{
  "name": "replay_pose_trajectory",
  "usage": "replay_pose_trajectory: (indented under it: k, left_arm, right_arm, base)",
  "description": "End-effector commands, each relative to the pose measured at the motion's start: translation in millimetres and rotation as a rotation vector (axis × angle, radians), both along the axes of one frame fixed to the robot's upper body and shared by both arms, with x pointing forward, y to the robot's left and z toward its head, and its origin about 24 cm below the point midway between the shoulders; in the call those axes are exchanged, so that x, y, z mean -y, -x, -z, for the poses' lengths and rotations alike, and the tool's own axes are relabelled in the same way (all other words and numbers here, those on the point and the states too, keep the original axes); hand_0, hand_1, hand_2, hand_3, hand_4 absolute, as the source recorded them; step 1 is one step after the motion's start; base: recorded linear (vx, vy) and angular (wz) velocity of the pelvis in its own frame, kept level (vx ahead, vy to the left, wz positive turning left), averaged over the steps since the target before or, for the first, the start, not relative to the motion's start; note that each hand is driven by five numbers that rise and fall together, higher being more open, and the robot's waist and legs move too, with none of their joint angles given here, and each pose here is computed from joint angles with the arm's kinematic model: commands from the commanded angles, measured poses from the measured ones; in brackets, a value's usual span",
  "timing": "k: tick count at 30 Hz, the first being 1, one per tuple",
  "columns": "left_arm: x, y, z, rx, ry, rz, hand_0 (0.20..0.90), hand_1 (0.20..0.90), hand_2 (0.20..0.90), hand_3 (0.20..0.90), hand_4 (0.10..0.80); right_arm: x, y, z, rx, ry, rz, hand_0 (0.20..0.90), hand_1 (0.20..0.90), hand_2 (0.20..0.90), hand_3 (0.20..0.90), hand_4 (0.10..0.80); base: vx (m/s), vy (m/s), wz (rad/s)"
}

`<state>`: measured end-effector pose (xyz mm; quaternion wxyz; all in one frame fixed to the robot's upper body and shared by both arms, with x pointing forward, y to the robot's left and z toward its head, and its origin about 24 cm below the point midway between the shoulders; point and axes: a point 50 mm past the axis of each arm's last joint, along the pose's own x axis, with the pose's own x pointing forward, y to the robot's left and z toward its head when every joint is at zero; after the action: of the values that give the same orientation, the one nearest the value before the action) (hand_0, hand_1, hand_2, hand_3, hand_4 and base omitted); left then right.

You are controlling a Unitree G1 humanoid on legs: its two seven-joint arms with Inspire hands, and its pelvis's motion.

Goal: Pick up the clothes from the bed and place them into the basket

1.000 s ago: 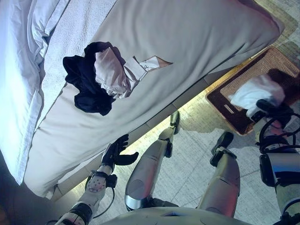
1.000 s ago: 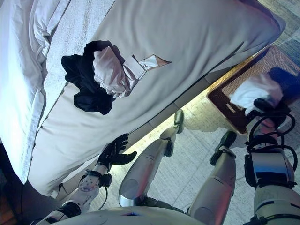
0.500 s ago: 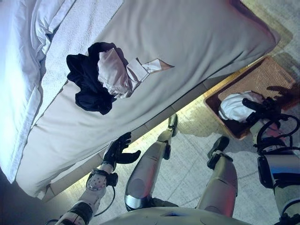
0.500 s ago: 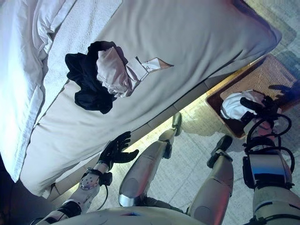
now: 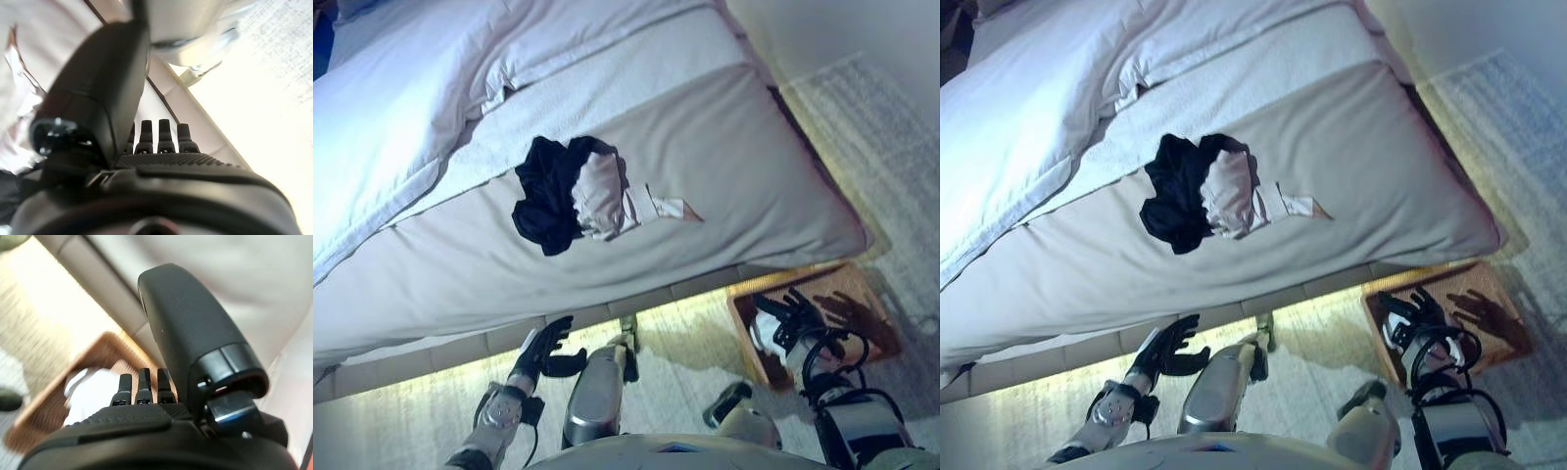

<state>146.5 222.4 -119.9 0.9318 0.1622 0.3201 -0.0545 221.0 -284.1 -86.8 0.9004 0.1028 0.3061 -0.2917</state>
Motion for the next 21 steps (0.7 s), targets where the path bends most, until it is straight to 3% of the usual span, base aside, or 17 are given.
replay_pose_trajectory:
  k: [1,6,9,14,21]
  left_arm:
    - [-13.1,-8.4,-7.4,0.041,-0.091,0.020,0.900,0.900,0.900,0.900,0.800]
    - [-23.0,-3.4,-5.6,-0.003,-0.156,0.048,0.900,0.900,0.900,0.900,0.800]
    - [-28.7,-9.6,-6.5,-0.017,-0.180,0.029,0.900,0.900,0.900,0.900,0.800]
    - [-29.0,-26.6,-11.7,0.005,-0.224,0.041,0.900,0.900,0.900,0.900,0.800]
    - [-26.5,-1.9,2.3,-0.074,-0.254,0.042,0.900,0.900,0.900,0.900,0.800]
  right_arm:
    - [7.5,5.0,-4.1,0.056,0.039,-0.033,0.900,0.900,0.900,0.900,0.800]
    - [-15.0,12.9,7.6,0.049,0.004,-0.114,0.900,0.900,0.900,0.900,0.800]
    - [-26.5,9.6,7.0,0.059,0.008,-0.177,0.900,0.900,0.900,0.900,0.800]
    - [-19.0,-11.0,-14.2,0.077,0.226,-0.359,0.900,0.900,0.900,0.900,0.800]
    - [-4.9,-41.0,-49.9,0.047,0.626,-0.618,0.900,0.900,0.900,0.900,0.800]
  base:
    - [0.381,0.211,0.29]
    - [0.279,0.185,0.32]
    - [0.166,-0.151,0.72]
    - [0.171,-0.267,0.93]
    - [0.123,-0.118,0.79]
